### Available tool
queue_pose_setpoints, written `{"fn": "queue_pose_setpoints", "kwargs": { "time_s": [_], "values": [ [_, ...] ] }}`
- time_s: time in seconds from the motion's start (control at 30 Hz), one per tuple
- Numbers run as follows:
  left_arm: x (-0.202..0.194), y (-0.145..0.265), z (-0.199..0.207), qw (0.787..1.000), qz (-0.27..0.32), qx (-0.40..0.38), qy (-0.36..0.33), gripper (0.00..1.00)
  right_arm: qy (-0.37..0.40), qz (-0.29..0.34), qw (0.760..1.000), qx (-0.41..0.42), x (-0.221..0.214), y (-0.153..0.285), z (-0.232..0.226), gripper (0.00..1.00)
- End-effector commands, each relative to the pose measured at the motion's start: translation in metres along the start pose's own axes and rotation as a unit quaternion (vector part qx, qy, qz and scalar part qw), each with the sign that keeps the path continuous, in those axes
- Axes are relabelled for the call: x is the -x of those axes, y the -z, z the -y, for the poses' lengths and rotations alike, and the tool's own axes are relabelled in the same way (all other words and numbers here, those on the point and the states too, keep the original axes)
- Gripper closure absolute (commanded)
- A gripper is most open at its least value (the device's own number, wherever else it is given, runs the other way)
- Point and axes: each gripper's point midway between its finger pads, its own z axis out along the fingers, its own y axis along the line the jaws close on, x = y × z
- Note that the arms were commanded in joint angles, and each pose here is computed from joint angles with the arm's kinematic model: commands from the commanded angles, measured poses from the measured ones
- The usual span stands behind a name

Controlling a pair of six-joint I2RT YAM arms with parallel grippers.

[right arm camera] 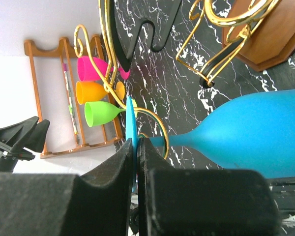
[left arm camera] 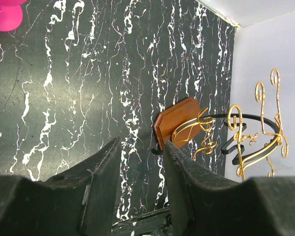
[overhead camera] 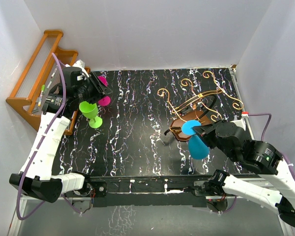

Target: Take the wine glass off the wine glass rack

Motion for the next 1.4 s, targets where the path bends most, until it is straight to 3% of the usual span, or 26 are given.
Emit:
{"fn": "queue_pose_setpoints", "kwargs": {
  "time_s": [0.0,0.27,0.53,0.63,0.73,0.8,0.87,0.9,1.0,1.1,1.23,1.37],
  "values": [
    [0.002,0.014,0.009,1.000,0.011,-0.021,-0.002,0.61,-0.011,0.043,0.998,0.050,0.018,0.000,-0.027,0.92],
    [0.003,0.011,0.011,1.000,0.010,-0.023,-0.002,0.61,-0.008,0.047,0.995,0.092,0.014,-0.007,-0.042,0.92],
    [0.002,0.007,0.015,0.999,0.003,-0.034,-0.001,0.61,0.035,-0.031,0.984,0.173,-0.029,-0.019,-0.090,0.92],
    [0.000,0.006,0.017,0.999,-0.003,-0.038,-0.001,0.61,0.090,-0.096,0.965,0.227,-0.063,-0.021,-0.118,0.92],
    [-0.002,0.006,0.018,0.999,-0.013,-0.037,0.007,0.60,0.178,-0.189,0.921,0.290,-0.112,-0.022,-0.141,0.92],
    [-0.003,0.007,0.017,0.999,-0.020,-0.029,0.013,0.57,0.249,-0.256,0.882,0.309,-0.146,-0.025,-0.146,0.92],
    [-0.003,0.008,0.015,0.999,-0.028,-0.014,0.016,0.52,0.325,-0.285,0.840,0.328,-0.167,-0.024,-0.155,0.92],
    [-0.004,0.008,0.014,0.999,-0.036,-0.007,0.016,0.49,0.369,-0.281,0.823,0.328,-0.176,-0.026,-0.155,0.92],
    [-0.014,0.004,0.012,0.997,-0.081,0.008,0.017,0.46,0.535,-0.232,0.742,0.330,-0.207,-0.020,-0.149,0.92],
    [-0.030,0.002,0.016,0.990,-0.138,-0.003,0.018,0.46,0.679,-0.162,0.631,0.338,-0.225,-0.018,-0.132,0.92],
    [-0.037,0.004,0.015,0.987,-0.159,-0.003,0.014,0.46,0.830,-0.038,0.426,0.359,-0.237,-0.011,-0.103,0.92],
    [-0.035,0.011,0.017,0.986,-0.164,-0.004,-0.001,0.46,0.916,0.033,0.255,0.309,-0.230,-0.028,-0.063,0.92]
  ]
}}
